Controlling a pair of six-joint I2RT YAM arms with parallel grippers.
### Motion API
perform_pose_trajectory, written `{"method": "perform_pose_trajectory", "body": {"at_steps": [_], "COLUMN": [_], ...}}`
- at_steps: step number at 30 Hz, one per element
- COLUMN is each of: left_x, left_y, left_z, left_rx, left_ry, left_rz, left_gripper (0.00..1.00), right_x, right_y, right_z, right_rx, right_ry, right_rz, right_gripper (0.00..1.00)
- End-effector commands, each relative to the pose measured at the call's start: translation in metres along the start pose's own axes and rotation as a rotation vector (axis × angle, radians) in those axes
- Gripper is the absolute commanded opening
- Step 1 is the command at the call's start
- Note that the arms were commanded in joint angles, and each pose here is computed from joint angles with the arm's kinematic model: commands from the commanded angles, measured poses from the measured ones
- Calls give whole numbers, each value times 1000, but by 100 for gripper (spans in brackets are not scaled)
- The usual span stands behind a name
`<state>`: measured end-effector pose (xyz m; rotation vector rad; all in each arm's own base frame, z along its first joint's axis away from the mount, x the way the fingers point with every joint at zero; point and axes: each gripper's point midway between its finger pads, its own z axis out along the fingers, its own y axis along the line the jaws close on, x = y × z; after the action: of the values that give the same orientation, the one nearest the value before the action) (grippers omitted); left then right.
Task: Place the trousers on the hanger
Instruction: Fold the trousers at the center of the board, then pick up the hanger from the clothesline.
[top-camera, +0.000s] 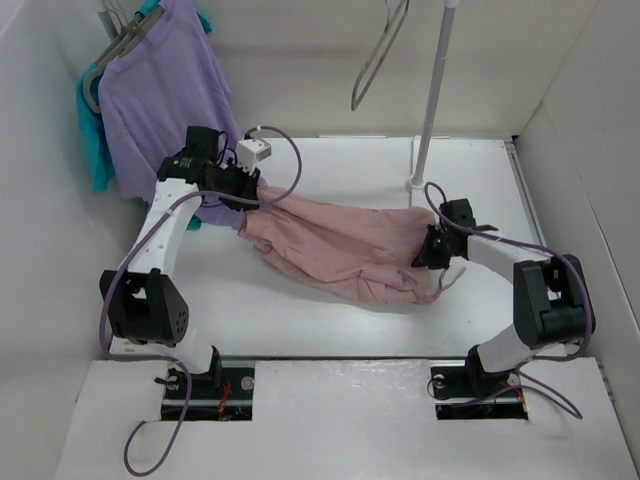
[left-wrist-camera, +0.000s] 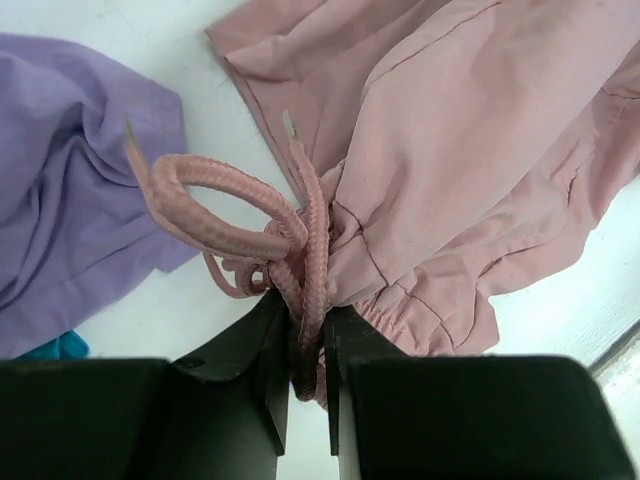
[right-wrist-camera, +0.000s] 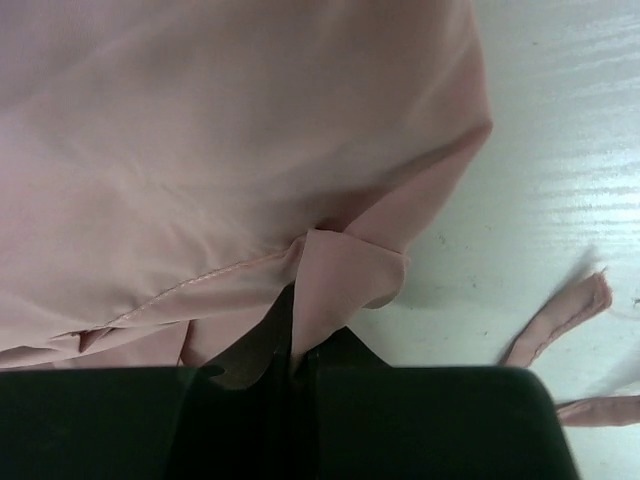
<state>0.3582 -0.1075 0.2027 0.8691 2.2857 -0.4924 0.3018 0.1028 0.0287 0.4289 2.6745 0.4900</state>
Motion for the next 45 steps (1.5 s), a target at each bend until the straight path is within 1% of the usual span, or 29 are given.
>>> {"method": "perform_pose_trajectory", "body": {"at_steps": [1,5,7,9,10,11,12,14,15,16,17,18,21,23,26,27,28,31,32,34,35,36,38,39,40,42,43,44,45], "left_x": [26,47,57,68,72,76,78,78,79,76,65,59,37,25,-3,-17,-23,-51,-51,-50,-47,-46,-40,-35,-30,-25,-24,-26,-23], "left_y": [2,34,59,66,70,70,70,70,66,65,62,61,55,55,52,46,41,24,20,19,19,20,21,19,18,14,12,13,11], "left_z": [18,53,70,80,89,92,95,95,95,89,80,73,47,32,3,-11,-19,-48,-50,-51,-49,-49,-47,-46,-43,-44,-46,-46,-46], "left_rx": [31,-77,-169,-183,-178,-173,-171,-171,-154,-157,-163,-171,-201,-229,-267,-270,-264,-258,-249,-251,-247,-259,-265,-261,-257,-257,-258,-261,-259], "left_ry": [97,141,168,206,219,230,237,237,241,234,197,178,107,75,7,-45,-73,-209,-219,-226,-219,-217,-196,-190,-180,-184,-189,-196,-193], "left_rz": [-92,-143,-168,-179,-184,-189,-202,-202,-207,-204,-190,-181,-149,-141,-121,-114,-103,-72,-77,-73,-88,-100,-110,-125,-130,-139,-147,-143,-145], "left_gripper": [0,0,2,11,18,39,48,61,66,79,87,98,100,100,100,100,100,100,100,100,100,100,100,100,100,100,100,100,100], "right_x": [-20,-28,-34,-39,-40,-44,-49,-54,-56,-62,-66,-74,-91,-107,-124,-128,-129,-141,-151,-160,-162,-165,-177,-178,-193,-201,-204,-216,-224], "right_y": [3,-1,-2,-4,-6,-3,0,-1,2,5,7,17,28,44,66,75,91,148,173,203,218,243,268,286,297,317,327,337,340], "right_z": [3,4,1,-3,-6,-10,-18,-26,-33,-45,-54,-75,-114,-158,-210,-227,-239,-303,-340,-369,-382,-410,-411,-435,-414,-414,-426,-406,-403], "right_rx": [-9,-10,-5,18,31,25,19,28,28,28,30,8,7,-18,-60,-94,-163,-395,-494,-636,-717,-833,-936,-998,-992,-1017,-1051,-1050,-1049], "right_ry": [-41,-45,-51,-55,-63,-75,-89,-106,-106,-140,-164,-214,-320,-426,-535,-563,-570,-668,-759,-802,-808,-872,-847,-883,-849,-855,-868,-837,-842], "right_rz": [-28,-51,-55,-85,-97,-111,-136,-150,-150,-155,-159,-169,-181,-175,-174,-171,-183,-207,-229,-196,-210,-257,-243,-271,-265,-272,-277,-262,-244], "right_gripper": [0,0,7,17,21,27,46,63,67,72,74,75,78,79,79,79,79,78,76,76,76,76,76,76,76,78,78,78,79]}}
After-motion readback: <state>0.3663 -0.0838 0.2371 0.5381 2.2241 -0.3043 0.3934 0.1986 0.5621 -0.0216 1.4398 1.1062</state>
